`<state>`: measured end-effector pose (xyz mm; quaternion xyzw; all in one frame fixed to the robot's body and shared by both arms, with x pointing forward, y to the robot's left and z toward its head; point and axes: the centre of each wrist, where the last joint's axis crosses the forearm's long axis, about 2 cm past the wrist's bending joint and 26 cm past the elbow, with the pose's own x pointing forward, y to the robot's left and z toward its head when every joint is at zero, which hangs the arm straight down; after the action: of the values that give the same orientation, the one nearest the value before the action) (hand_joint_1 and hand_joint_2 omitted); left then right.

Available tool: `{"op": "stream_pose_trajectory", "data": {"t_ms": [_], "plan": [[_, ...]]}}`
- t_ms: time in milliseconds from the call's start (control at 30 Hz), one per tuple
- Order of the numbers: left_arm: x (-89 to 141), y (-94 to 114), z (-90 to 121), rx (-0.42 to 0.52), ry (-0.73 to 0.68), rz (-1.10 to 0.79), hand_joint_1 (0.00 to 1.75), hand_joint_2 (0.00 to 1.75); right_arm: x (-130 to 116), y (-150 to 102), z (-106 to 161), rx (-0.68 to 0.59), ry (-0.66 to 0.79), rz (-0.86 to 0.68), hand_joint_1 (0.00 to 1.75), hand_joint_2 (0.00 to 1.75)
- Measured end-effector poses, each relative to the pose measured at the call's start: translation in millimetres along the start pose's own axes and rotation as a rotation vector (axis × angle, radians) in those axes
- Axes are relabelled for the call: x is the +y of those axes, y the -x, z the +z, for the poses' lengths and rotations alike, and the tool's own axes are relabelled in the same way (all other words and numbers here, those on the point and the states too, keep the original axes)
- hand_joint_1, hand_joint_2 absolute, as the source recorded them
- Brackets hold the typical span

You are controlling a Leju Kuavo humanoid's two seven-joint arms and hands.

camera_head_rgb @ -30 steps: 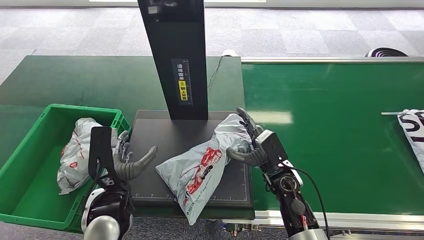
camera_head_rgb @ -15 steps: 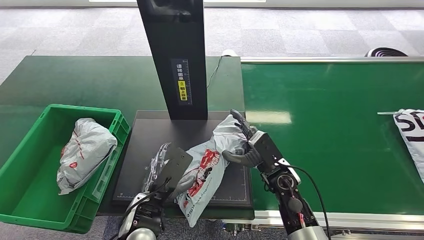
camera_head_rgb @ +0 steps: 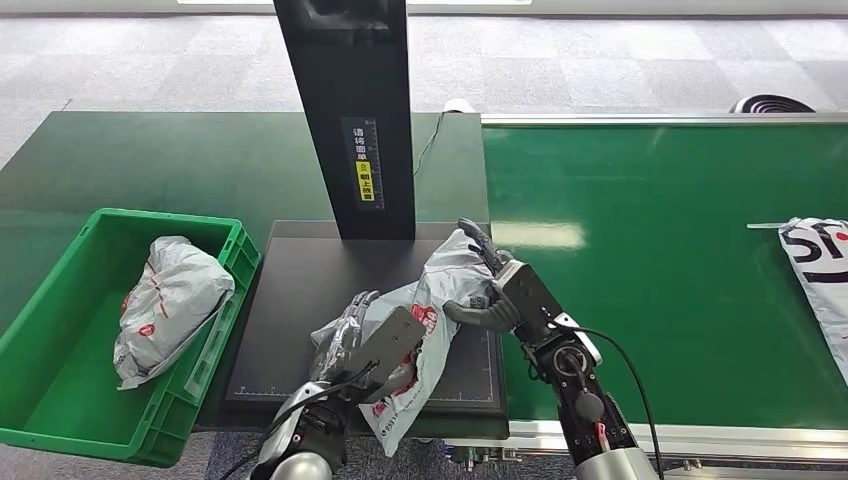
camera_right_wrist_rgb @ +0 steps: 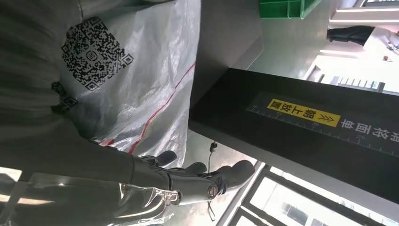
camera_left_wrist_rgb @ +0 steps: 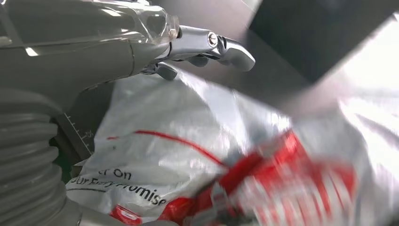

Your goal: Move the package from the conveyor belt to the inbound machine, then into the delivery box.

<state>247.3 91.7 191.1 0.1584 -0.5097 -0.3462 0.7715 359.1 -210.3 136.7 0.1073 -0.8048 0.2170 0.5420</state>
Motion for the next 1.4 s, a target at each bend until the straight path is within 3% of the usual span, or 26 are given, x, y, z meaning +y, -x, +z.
{"op": "stream_pose_trajectory", "data": {"t_ms": [200, 500, 533, 633, 667, 1400], "plan": [[-22.4, 1.5, -14.6, 0.029, 0.113, -0.232, 0.0, 1.75, -1.3, 1.2, -1.7, 0.007, -0.004, 0.007, 0.0, 1.75], [-27.2, 0.2, -27.7, 0.051, 0.119, -0.305, 0.0, 1.75, -1.6, 4.1, 5.9, 0.023, 0.002, 0.014, 0.0, 1.75], [-27.4, 0.5, -28.4, 0.054, 0.119, -0.306, 0.34, 1.75, -1.6, 4.2, 7.0, 0.025, 0.004, 0.014, 0.0, 1.75], [-27.8, 0.7, -29.4, 0.057, 0.119, -0.307, 1.63, 1.75, -1.8, 4.2, 9.3, 0.025, 0.01, 0.014, 0.0, 1.75], [-27.9, 0.6, -29.5, 0.057, 0.118, -0.306, 1.73, 1.75, -2.1, 4.0, 9.7, 0.025, 0.012, 0.014, 0.0, 1.75], [-15.2, 5.7, -22.9, 0.076, 0.029, -0.083, 1.75, 1.75, -0.3, 1.4, 18.8, 0.03, 0.016, 0.031, 0.0, 1.75]]}}
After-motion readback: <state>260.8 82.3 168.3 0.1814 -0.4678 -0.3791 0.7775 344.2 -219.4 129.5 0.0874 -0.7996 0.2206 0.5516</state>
